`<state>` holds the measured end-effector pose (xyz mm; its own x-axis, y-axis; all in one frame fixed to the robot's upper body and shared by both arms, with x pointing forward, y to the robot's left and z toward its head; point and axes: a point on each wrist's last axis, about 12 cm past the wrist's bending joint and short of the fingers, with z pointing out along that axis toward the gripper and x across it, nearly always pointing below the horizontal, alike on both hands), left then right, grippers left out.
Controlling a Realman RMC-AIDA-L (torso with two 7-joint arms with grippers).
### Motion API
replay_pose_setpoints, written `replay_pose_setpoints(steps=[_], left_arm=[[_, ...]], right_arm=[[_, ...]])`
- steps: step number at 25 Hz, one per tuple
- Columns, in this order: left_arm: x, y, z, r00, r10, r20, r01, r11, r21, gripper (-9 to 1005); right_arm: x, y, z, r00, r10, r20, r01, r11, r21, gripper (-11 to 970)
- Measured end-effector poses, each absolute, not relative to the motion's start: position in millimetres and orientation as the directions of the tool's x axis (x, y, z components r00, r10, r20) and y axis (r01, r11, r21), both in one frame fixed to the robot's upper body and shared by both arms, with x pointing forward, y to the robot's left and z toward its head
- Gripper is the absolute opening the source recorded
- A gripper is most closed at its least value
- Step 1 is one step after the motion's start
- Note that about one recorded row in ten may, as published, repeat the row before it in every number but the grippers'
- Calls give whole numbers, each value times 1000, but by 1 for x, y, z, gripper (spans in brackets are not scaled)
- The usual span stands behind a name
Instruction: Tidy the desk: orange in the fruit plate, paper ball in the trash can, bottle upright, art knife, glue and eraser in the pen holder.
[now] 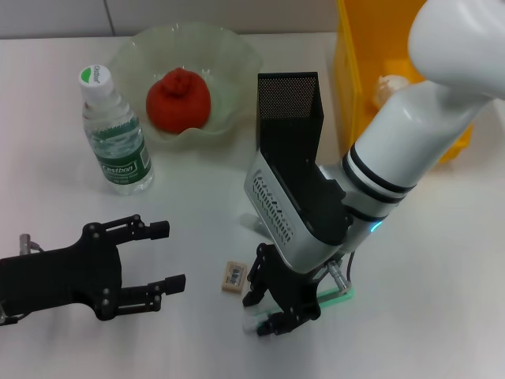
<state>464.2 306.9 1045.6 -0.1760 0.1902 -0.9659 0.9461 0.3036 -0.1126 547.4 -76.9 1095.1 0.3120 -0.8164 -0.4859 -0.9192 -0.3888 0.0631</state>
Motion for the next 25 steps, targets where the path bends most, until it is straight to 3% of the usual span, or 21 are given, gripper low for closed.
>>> replay_pose_setpoints(steps=[15,19,25], left_arm=[[465,309,1047,-177,180,-968,941,320,-113,784],[464,310,1047,-177,174,-969,940,320,-114,784],[463,310,1048,-177,168,-970,942,316,-117,784]], right_arm=[[542,-80,1105,300,-787,-538,-915,-397,71,228],[548,-94,1121,221,-760,-611,-930,-352,102,172],[564,-128,1131,12,-686,-728,-975,-171,145,172]])
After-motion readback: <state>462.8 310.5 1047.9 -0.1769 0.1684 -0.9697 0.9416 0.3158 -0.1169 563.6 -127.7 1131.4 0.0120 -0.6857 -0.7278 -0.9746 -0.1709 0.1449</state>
